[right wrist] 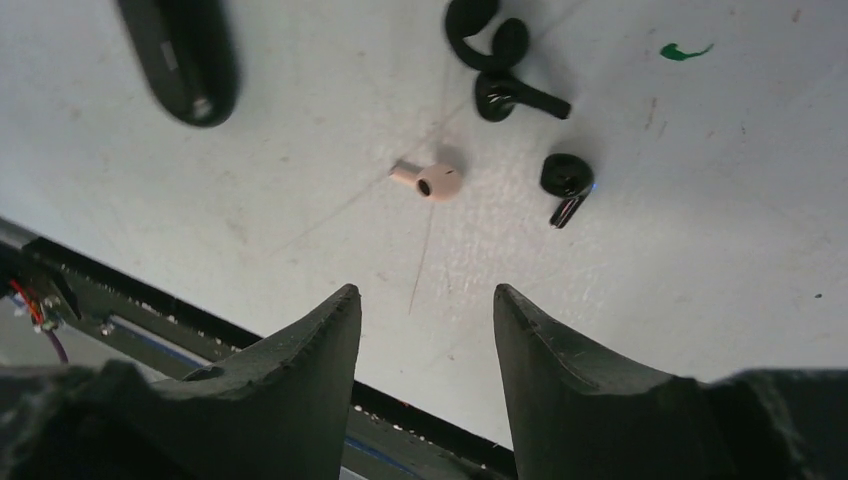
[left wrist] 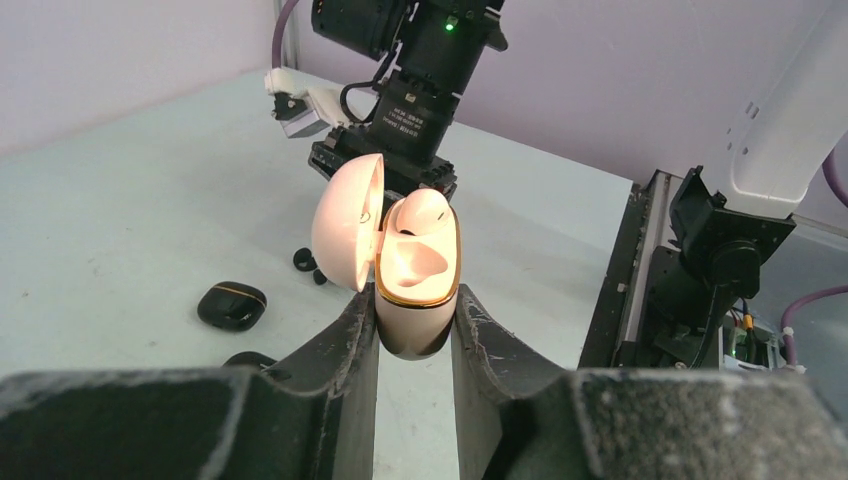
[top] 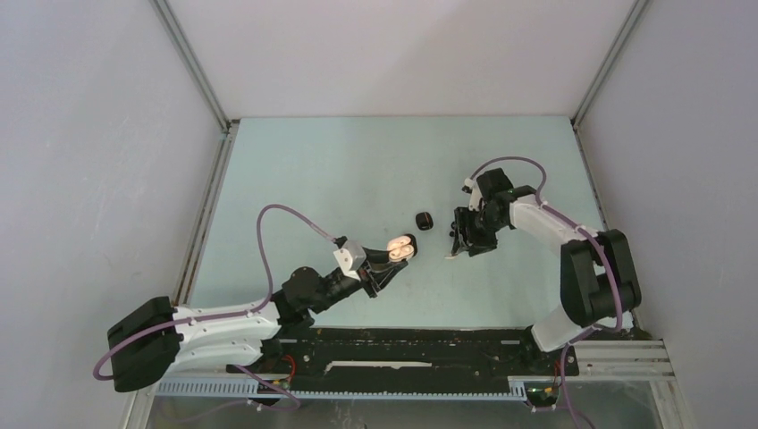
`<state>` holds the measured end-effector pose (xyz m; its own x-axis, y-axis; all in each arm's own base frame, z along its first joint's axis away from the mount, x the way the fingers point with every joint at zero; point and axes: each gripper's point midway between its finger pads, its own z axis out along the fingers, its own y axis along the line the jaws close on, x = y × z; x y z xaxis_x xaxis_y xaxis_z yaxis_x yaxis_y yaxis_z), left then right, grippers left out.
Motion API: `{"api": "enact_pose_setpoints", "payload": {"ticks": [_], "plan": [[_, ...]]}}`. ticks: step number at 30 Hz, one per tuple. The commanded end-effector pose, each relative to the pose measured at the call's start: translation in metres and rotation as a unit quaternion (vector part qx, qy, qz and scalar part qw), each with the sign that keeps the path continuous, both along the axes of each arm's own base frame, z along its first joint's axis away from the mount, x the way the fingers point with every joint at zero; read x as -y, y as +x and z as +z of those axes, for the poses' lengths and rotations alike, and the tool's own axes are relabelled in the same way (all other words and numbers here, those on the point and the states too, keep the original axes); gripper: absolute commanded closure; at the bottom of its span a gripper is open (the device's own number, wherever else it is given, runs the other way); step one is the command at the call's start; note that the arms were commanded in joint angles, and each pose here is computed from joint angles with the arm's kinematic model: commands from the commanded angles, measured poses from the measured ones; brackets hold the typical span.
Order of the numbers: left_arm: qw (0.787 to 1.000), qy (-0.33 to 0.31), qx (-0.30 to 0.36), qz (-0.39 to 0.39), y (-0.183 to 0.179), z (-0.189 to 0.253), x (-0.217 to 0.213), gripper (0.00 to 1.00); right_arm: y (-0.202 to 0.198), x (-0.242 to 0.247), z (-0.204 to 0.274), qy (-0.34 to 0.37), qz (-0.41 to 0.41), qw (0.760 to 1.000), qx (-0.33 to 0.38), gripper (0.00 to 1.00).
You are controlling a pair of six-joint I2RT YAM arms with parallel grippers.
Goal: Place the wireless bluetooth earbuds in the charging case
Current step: Pick up the earbud from the center of the board.
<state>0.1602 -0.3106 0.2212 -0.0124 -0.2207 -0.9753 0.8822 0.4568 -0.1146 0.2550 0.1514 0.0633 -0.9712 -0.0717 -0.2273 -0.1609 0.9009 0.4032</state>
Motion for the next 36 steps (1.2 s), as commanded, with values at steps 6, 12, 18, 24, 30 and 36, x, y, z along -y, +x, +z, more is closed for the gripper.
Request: {"api": "enact_pose_setpoints", "payload": {"ticks": [6,12,18,24,30,36], "plan": [[1.0,-0.001,0.004,0.01,0.001,0.002,-0.004,1.0,0.031,-0.014,-0.014,-0.027,-0.052,0.998,-0.021,0.55],[1.0,0.002,0.002,0.011,0.001,0.0,-0.006,1.0,0.036,-0.027,-0.025,-0.042,-0.047,0.997,-0.035,0.55],[1.0,0.007,0.003,0.014,0.001,-0.001,-0.008,1.0,0.037,-0.009,-0.048,-0.112,-0.092,0.988,-0.051,0.6],[1.0,0.009,0.001,0.014,0.0,-0.004,-0.008,1.0,0.035,-0.009,-0.05,-0.125,-0.079,0.988,-0.047,0.61],[1.0,0.011,0.005,0.01,0.0,-0.003,-0.006,1.0,0.022,-0.012,-0.049,-0.145,-0.053,0.987,-0.044,0.64],[1.0,0.014,0.006,0.011,0.0,-0.004,-0.006,1.0,0.012,-0.003,-0.049,-0.16,-0.05,0.985,-0.039,0.7]]}}
